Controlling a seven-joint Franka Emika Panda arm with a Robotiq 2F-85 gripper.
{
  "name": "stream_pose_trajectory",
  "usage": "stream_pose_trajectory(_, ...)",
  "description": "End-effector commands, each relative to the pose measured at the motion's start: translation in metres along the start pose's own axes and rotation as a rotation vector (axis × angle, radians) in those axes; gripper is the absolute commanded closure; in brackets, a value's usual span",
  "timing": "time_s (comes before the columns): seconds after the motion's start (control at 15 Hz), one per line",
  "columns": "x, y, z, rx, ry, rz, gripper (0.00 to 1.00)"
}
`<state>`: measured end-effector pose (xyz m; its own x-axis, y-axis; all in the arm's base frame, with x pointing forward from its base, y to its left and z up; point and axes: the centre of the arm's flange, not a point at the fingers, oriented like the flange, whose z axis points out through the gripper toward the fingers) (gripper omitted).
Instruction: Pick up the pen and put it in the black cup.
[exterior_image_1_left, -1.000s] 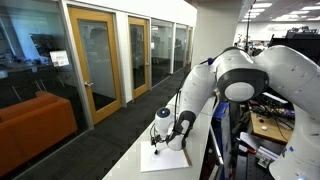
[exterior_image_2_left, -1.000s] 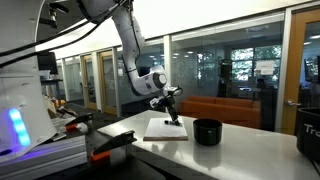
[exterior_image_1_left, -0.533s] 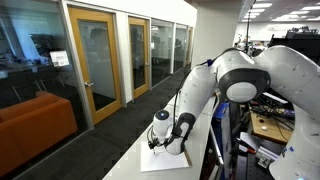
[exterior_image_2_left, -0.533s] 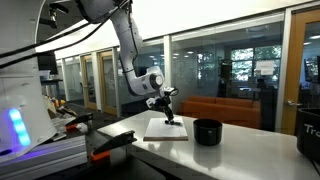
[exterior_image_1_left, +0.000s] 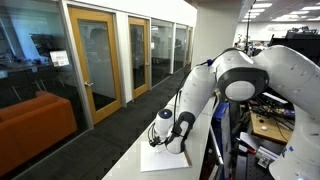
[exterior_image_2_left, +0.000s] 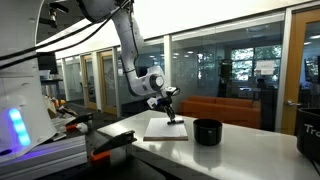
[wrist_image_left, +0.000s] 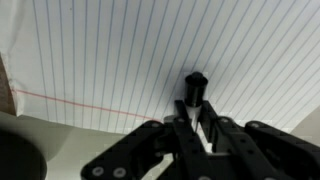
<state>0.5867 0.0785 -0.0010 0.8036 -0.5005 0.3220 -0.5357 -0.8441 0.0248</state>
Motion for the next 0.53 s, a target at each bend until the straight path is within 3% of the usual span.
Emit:
stream_pose_trajectory(0.0,0.005,0.013,-0.01,0.029,0.01,-0.008,0.95)
stream_pose_trajectory(0.47,0.027,0.009,-0.078,0.092,0.139,-0.023,0.95)
